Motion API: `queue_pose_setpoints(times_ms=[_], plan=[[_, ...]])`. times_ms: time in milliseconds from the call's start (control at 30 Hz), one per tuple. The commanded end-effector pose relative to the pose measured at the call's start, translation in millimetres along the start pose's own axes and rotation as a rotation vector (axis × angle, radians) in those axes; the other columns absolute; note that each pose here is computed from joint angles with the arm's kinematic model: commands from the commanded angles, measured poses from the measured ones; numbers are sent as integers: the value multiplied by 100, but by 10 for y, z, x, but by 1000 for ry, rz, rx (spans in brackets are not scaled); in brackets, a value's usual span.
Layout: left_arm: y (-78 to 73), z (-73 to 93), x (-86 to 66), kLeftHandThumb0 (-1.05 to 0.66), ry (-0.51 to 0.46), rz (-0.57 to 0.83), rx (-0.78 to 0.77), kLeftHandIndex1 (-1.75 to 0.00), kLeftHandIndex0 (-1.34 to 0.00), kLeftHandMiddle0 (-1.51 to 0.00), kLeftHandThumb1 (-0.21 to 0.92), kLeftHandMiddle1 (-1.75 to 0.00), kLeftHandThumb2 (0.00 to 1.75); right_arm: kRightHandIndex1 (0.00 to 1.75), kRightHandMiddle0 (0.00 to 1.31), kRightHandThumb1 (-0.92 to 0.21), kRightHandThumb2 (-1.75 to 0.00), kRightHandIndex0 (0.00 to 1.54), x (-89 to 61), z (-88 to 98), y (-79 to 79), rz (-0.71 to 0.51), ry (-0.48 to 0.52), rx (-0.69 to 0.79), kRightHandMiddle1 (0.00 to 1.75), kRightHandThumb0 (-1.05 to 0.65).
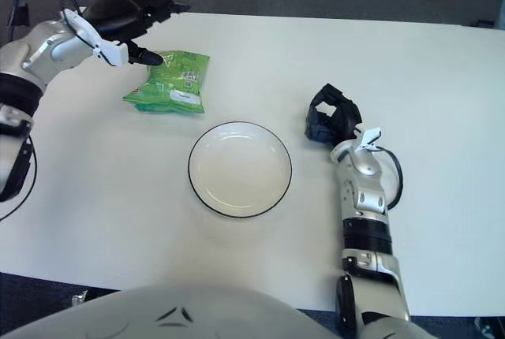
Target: Put the snack into the plate.
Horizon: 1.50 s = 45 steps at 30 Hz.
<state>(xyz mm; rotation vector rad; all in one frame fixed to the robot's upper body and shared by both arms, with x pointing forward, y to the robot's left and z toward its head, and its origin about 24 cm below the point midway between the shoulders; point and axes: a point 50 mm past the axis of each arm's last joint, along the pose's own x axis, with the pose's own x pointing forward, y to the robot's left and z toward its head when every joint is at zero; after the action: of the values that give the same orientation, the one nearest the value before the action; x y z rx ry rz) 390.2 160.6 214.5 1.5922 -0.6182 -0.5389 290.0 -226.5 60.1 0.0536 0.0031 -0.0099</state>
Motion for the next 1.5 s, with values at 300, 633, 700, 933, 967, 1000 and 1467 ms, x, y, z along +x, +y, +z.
queue_pose_setpoints(times_ms=[300, 633, 700, 933, 967, 1000, 1467], plan=[[-185, 9, 127, -98, 40, -156, -51, -32, 0, -5, 92, -26, 68, 175, 63, -30, -133, 131, -156, -332, -4, -23, 134, 48, 175, -49], [-428, 49, 180, -100, 98, -305, -202, -20, 0, 0, 92, -44, 78, 175, 63, -30, -133, 132, -170, -322, -5, -23, 129, 38, 175, -49], [-443, 53, 185, -100, 103, -325, -232, -18, 0, 0, 92, -46, 79, 175, 63, -30, -133, 132, -169, -317, -8, -24, 131, 33, 175, -49], [-567, 79, 188, -101, 129, -419, -323, -11, 0, 0, 92, -45, 84, 175, 62, -31, -133, 132, -191, -299, 3, -29, 134, 20, 175, -48], [-596, 92, 187, -101, 128, -428, -346, -10, 0, 0, 92, -44, 84, 175, 62, -31, -133, 132, -193, -296, 4, -29, 134, 20, 175, -48], [-617, 100, 187, -102, 128, -434, -362, -8, 0, 0, 92, -40, 85, 175, 62, -31, -133, 132, -194, -293, 4, -28, 134, 20, 175, -48], [-747, 179, 165, -105, 90, -509, -463, -1, 0, 0, 92, -3, 92, 175, 62, -31, -132, 131, -206, -274, 10, -35, 138, 28, 175, -48]])
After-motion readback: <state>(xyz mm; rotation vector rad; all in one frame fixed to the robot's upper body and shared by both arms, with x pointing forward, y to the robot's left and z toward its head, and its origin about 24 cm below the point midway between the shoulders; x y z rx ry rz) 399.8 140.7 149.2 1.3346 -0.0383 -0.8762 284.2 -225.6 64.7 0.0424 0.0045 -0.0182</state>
